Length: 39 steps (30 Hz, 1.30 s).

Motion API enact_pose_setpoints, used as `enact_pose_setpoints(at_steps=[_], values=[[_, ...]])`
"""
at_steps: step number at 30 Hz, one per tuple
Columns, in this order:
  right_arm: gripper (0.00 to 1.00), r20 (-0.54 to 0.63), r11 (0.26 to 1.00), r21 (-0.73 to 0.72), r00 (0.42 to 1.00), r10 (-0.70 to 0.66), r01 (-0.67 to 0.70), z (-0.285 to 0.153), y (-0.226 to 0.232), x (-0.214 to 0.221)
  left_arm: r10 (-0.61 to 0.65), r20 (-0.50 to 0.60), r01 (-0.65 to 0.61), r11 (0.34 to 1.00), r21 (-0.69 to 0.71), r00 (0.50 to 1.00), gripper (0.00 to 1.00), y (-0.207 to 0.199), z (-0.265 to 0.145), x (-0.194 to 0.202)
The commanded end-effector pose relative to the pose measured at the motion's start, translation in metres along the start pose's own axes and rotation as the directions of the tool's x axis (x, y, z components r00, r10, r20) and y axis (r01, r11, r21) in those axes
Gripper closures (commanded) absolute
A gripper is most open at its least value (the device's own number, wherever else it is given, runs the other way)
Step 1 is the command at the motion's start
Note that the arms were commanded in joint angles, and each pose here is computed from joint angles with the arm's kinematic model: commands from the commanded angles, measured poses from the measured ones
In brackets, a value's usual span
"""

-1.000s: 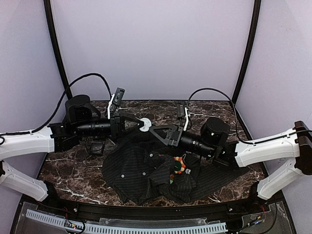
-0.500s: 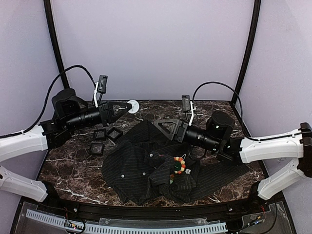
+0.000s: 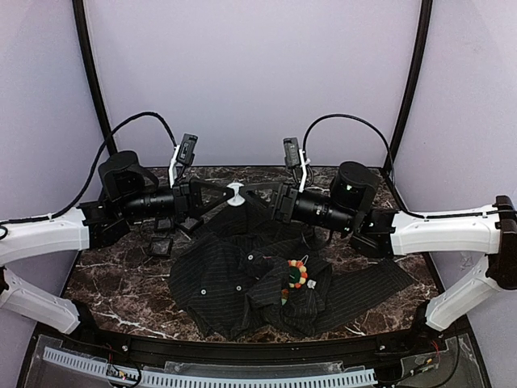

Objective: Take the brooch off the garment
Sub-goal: Pass from the left arm to the right, then pass from the right arm to the left

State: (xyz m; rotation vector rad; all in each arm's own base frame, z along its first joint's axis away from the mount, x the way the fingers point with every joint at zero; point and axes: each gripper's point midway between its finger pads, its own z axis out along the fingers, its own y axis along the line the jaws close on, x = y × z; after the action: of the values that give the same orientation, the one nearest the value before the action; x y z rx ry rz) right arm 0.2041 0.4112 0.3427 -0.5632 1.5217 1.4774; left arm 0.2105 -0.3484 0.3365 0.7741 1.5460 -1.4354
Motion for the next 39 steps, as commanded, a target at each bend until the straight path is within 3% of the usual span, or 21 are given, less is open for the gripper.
enact_pose_setpoints(at_steps=[1, 5, 10, 12, 14, 15, 17, 19, 24, 29, 35, 39], values=[[0.68, -0.039, 0.999, -0.044, 0.999, 0.007, -0.009, 0.005, 0.006, 0.01, 0.027, 0.026, -0.028, 0.999, 0.041, 0.999, 0.99, -0.013, -0.001, -0.011], [0.78, -0.037, 0.998, -0.06, 0.999, 0.03, -0.032, 0.002, 0.006, 0.015, 0.026, 0.027, -0.027, 0.999, 0.028, 0.999, 0.99, -0.01, -0.001, -0.011], [1.0, -0.035, 0.997, -0.067, 0.999, 0.032, -0.034, 0.001, 0.006, 0.016, 0.025, 0.014, -0.025, 0.999, 0.036, 1.0, 0.99, -0.01, 0.001, -0.009], [1.0, -0.036, 0.998, -0.064, 0.999, 0.024, -0.027, -0.001, 0.005, 0.013, 0.024, 0.0, -0.024, 0.999, 0.038, 1.0, 0.96, -0.01, 0.002, -0.007], [1.0, -0.063, 0.999, -0.03, 0.998, 0.014, -0.016, -0.003, -0.002, 0.014, 0.037, -0.022, -0.037, 0.999, 0.029, 0.999, 0.78, -0.01, 0.002, -0.006], [1.0, -0.083, 1.0, -0.007, 0.996, 0.008, -0.008, -0.004, -0.007, 0.014, 0.052, -0.023, -0.051, 0.998, 0.025, 0.998, 0.58, -0.011, 0.003, -0.011], [1.0, -0.148, 1.0, 0.013, 0.989, -0.005, 0.007, -0.008, -0.015, 0.017, 0.081, -0.047, -0.082, 0.996, -0.023, 0.996, 0.33, -0.007, 0.001, -0.014], [1.0, -0.215, 0.999, 0.014, 0.976, -0.027, 0.031, -0.013, -0.02, 0.019, 0.111, -0.079, -0.118, 0.989, -0.093, 0.991, 0.18, 0.001, -0.001, -0.017], [1.0, -0.377, 0.997, -0.067, 0.924, -0.072, 0.05, -0.03, -0.017, 0.029, 0.149, -0.176, -0.178, 0.971, -0.16, 0.973, 0.05, 0.01, -0.006, -0.014], [1.0, -0.477, 0.984, -0.177, 0.876, -0.077, -0.01, -0.043, -0.001, 0.041, 0.091, -0.32, -0.081, 0.996, 0.045, 0.943, 0.09, -0.009, 0.005, 0.022], [1.0, -0.496, 0.973, -0.226, 0.864, -0.083, -0.036, -0.047, 0.008, 0.044, 0.054, -0.366, 0.008, 0.986, 0.166, 0.929, 0.43, -0.022, 0.011, 0.036], [1.0, -0.489, 0.969, -0.244, 0.868, -0.09, -0.037, -0.046, 0.011, 0.042, 0.05, -0.372, 0.014, 0.986, 0.166, 0.927, 0.54, -0.021, 0.011, 0.038]])
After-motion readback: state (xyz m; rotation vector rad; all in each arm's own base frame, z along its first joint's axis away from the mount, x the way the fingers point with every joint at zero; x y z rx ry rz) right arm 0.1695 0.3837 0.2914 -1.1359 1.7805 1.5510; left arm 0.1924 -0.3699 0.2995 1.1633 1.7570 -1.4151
